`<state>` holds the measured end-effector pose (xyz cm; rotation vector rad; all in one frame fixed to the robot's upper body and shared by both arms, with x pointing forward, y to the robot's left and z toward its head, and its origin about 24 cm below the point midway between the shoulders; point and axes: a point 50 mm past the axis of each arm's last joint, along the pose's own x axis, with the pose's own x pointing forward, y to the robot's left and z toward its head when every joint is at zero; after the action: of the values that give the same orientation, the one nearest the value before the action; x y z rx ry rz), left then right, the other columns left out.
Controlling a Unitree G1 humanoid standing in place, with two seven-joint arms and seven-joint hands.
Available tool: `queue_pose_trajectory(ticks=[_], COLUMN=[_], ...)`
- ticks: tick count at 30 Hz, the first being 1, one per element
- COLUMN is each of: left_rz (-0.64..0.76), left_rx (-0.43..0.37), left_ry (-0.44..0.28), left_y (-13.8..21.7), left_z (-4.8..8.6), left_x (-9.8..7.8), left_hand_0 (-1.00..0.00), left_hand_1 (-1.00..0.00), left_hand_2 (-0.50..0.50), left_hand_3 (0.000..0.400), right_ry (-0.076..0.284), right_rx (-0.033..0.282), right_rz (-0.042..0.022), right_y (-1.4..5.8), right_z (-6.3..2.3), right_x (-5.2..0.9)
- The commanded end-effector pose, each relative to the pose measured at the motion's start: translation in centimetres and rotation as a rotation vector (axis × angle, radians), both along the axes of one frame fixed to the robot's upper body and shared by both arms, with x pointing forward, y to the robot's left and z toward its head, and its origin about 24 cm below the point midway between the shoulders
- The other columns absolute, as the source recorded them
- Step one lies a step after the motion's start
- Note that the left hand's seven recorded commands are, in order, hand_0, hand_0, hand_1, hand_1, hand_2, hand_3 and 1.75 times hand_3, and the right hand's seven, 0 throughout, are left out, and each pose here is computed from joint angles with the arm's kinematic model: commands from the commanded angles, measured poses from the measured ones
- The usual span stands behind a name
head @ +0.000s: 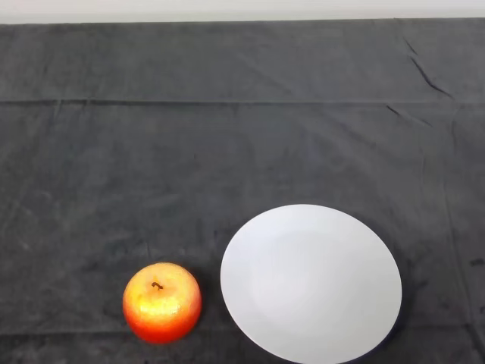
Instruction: Move the apple to the plate
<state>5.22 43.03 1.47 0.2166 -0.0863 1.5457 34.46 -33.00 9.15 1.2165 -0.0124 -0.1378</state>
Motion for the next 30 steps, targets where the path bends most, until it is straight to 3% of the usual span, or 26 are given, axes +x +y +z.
queue_pose_trajectory(ticks=[1,4,8,18,30], left_rz=[-0.02,-0.029,-0.042,-0.072,-0.129], left_rx=[0.056,0.059,0.073,0.115,0.112], left_ry=[0.003,-0.002,-0.01,-0.022,0.007], left_y=[1.2,1.2,1.2,-0.2,-1.5], left_z=[1.5,1.5,2.6,4.8,6.2], left_x=[0.2,0.3,1.3,1.8,2.6], left_hand_0=[0.0,0.0,0.0,0.0,0.0], left_hand_1=[0.0,0.0,0.0,0.0,0.0], left_hand_2=[0.0,0.0,0.0,0.0,0.0], left_hand_3=[0.0,0.0,0.0,0.0,0.0], right_ry=[-0.018,-0.018,-0.018,-0.018,-0.017], right_rx=[0.014,0.014,0.014,0.012,0.01], right_rz=[-0.0282,-0.0282,-0.0282,-0.0283,-0.0285], right_y=[-0.78,-0.78,-0.78,-0.77,-0.75], right_z=[0.13,0.13,0.13,0.11,0.1], right_x=[-0.45,-0.45,-0.45,-0.45,-0.45])
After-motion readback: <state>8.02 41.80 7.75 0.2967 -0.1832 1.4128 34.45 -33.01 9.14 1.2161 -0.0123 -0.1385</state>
